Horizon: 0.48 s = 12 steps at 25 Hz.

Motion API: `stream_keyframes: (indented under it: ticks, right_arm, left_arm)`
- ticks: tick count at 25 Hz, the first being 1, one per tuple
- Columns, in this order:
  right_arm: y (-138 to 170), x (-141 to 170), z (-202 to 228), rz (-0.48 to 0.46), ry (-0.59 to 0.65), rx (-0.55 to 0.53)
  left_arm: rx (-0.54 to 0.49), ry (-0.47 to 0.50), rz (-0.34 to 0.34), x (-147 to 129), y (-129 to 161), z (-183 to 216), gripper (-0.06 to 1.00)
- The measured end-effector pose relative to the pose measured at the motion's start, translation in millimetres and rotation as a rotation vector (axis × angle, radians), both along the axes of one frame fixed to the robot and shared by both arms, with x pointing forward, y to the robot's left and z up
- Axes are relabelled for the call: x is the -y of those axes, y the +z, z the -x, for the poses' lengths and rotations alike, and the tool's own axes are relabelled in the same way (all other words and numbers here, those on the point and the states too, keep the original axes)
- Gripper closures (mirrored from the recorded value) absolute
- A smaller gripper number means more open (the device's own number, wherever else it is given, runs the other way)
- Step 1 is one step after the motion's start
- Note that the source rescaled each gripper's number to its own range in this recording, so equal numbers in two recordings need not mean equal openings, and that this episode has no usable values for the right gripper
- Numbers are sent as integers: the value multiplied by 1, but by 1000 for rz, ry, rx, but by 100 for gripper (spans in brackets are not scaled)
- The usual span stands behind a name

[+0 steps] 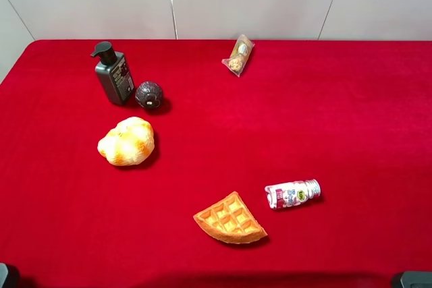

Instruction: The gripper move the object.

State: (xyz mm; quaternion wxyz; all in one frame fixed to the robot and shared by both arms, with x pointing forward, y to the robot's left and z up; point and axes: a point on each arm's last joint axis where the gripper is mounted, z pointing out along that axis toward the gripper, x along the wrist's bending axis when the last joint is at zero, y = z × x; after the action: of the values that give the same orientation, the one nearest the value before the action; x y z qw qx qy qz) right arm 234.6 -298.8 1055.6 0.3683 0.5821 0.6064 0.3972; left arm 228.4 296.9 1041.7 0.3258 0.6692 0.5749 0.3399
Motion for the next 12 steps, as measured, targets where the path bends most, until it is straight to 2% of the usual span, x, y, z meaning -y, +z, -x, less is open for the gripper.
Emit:
stream_keyframes:
  ticks: [12]
  right_arm:
    - [0,0,0,0,0,0]
  left_arm:
    - [0,-1,-1,0,0,0,-5]
